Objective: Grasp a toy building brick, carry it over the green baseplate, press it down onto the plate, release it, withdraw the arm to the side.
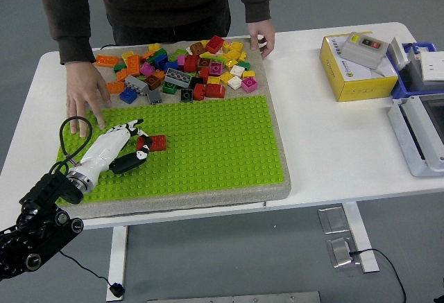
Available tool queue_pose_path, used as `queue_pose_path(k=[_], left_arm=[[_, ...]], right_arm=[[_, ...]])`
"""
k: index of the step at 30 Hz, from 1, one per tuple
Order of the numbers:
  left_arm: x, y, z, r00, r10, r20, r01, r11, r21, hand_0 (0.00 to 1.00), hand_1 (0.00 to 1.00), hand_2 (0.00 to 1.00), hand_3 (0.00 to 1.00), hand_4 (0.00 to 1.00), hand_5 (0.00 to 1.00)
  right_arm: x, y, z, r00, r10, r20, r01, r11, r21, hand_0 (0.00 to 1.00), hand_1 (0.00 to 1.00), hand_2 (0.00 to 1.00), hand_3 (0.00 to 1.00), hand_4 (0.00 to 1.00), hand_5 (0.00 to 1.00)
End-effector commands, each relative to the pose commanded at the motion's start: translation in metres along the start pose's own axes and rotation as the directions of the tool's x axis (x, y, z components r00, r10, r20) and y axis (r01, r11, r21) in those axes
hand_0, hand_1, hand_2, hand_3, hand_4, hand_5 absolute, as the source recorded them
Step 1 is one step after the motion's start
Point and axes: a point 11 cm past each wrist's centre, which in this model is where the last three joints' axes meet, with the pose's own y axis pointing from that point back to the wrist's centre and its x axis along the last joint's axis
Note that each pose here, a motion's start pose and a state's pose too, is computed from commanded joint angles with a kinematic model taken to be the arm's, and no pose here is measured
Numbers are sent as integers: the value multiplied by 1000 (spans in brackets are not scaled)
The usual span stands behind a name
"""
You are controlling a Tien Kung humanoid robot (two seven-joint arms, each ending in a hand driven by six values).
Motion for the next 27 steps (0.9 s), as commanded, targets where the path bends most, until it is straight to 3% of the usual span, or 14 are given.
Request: queue_pose_path(k=[17, 27], left_arm=[[-2, -12, 11, 1000, -1, -2, 1, 1000, -17, 985, 972, 988, 622, 331, 720], [-2, -13, 9, 1000, -4, -5, 4, 1000, -9, 985, 972, 988, 622, 331, 720]], right_arm=[[-4, 1, -2, 1000, -9, 0, 9, 1000, 3, 662, 598, 556, 694, 485, 952], [-5, 1, -2, 1000, -12, 2, 12, 1000, 5, 662, 598, 556, 694, 487, 952]])
